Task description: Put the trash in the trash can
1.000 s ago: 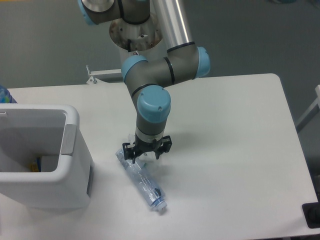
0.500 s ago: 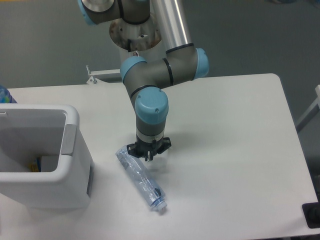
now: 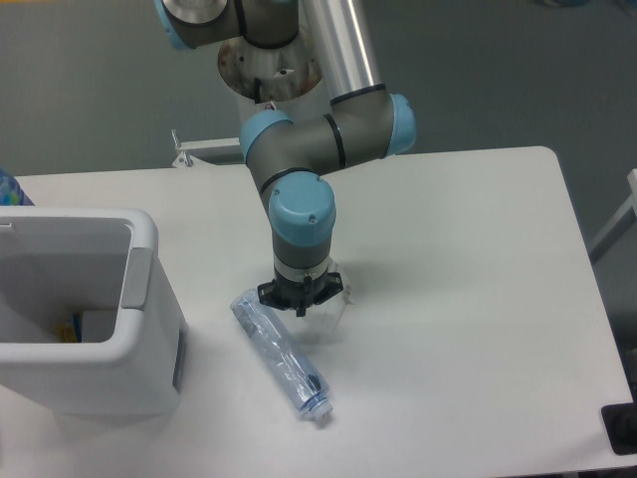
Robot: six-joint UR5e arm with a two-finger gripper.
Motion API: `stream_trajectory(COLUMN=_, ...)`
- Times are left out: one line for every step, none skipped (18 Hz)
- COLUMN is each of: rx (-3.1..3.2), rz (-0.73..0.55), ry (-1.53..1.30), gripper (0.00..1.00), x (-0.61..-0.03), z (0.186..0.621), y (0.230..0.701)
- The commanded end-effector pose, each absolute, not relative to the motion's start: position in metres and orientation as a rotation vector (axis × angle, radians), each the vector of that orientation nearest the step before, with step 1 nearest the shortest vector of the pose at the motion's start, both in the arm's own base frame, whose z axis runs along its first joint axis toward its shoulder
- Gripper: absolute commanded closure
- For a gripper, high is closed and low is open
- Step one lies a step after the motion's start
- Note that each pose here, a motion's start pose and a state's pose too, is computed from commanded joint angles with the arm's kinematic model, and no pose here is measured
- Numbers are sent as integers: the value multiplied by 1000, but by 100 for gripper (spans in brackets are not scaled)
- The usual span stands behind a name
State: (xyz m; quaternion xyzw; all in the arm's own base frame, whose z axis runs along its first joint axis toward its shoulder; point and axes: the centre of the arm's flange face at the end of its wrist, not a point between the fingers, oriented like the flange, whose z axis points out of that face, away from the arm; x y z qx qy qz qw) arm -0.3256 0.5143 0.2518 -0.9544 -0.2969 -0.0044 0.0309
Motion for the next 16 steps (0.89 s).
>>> stream_trajectory(rx=-2924, rz=-9, ry=-932, gripper=100, x=-335, z=257, y=511)
stream_trajectory(rx=-2912, rz=-1, ry=-942, gripper=100, x=-344, z=261, y=509)
stream_trajectory(rx=-2903, rz=7, ry=-937, gripper=100, x=-352, z=265, y=507)
stream_trajectory(rx=-2887, rz=10, ry=-935, gripper=100, x=-365, z=271, y=502)
stream_trajectory(rx=-2859, rz=9, ry=-948, gripper=100, x=-376, z=280, y=499)
stream_trajectory(rx=-2823, rz=1, ry=-945, gripper=100, x=-380, z=295, y=500)
stream_trajectory(rx=-2783, rz=-2, ry=-930, gripper=100, x=-382, z=314, y=502)
stream_trajectory(rx=-2742, rz=-4, ry=-919, gripper=100, x=-384, z=334, y=502)
stream_trajectory(rx=-2702, rz=-18, ry=-923, gripper=100, x=-389, z=348, y=499)
stream_trajectory(rx=-2663, rz=-31, ry=-919, gripper=100, x=-390, z=364, y=498)
stream_trajectory(rx=-2629, rz=-39, ry=-912, gripper=100, x=-391, z=378, y=498)
stream_trajectory(rx=-2594, rz=-53, ry=-924, gripper=100, x=-400, z=387, y=493)
stream_trajectory(rx=-2550, rz=-72, ry=-931, gripper=100, x=-405, z=402, y=491)
stream_trajectory(rx=-2505, rz=-87, ry=-930, gripper=100, x=-407, z=420, y=490)
stream_trajectory(rx=-2467, rz=-102, ry=-938, gripper=100, x=-410, z=433, y=490)
stream_trajectory(rx=-2428, rz=-111, ry=-948, gripper=100, x=-415, z=446, y=489)
